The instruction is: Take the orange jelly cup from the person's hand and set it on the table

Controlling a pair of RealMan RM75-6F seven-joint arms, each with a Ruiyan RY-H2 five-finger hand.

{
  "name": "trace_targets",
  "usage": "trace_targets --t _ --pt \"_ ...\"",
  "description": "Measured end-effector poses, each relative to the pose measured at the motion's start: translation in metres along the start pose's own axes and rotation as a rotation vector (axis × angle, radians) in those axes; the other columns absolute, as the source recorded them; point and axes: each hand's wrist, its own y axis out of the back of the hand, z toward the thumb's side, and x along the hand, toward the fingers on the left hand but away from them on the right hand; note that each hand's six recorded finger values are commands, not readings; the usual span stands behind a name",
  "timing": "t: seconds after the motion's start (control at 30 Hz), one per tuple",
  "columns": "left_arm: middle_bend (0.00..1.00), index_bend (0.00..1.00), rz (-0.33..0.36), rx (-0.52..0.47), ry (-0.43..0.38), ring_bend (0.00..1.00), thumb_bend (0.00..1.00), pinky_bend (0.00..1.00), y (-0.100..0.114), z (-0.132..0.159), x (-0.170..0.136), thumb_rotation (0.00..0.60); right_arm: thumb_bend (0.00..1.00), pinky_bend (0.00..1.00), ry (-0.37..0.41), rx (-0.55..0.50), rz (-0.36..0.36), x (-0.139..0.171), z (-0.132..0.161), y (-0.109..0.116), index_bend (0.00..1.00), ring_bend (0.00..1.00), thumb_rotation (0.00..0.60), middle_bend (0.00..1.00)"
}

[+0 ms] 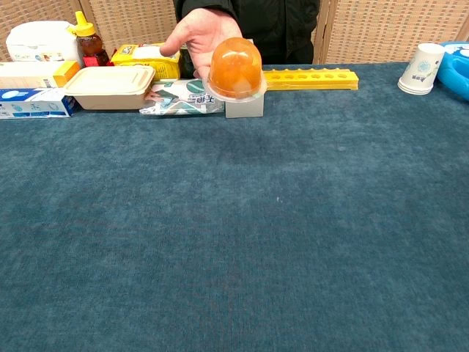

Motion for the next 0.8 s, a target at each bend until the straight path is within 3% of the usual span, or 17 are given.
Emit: trace_targets --t 0.23,0.37,0.47,0.63,0.8 --pt "0.00 0.00 -0.006 0.000 0.015 0.00 0.02 0.01 -0.001 -0.002 0.002 0.600 0.00 0.00 0.006 -0.008 0.022 -0.002 0.002 -0.005 0.00 0.00 0.600 0.01" --pt "0.00 0.00 -0.005 -0.004 0.026 0.00 0.02 0.01 0.000 -0.005 0.004 0.600 0.00 0.00 0.047 -0.051 0.038 -0.010 0.016 -0.007 0.00 0.00 0.600 0.03" --pt "0.00 0.00 -0.013 -0.005 0.033 0.00 0.02 0.01 -0.001 -0.006 0.006 0.600 0.00 0.00 0.111 -0.116 0.061 -0.018 0.035 -0.008 0.00 0.00 0.600 0.04" --pt "0.00 0.00 -0.019 -0.006 0.046 0.00 0.02 0.01 -0.001 -0.008 0.009 0.600 0.00 0.00 0.284 -0.253 0.129 -0.044 0.082 -0.004 0.02 0.00 0.600 0.04" --pt "0.00 0.00 -0.020 -0.013 0.066 0.00 0.02 0.01 0.000 -0.012 0.012 0.600 0.00 0.00 0.471 -0.248 0.149 -0.082 0.147 0.009 0.06 0.00 0.600 0.04"
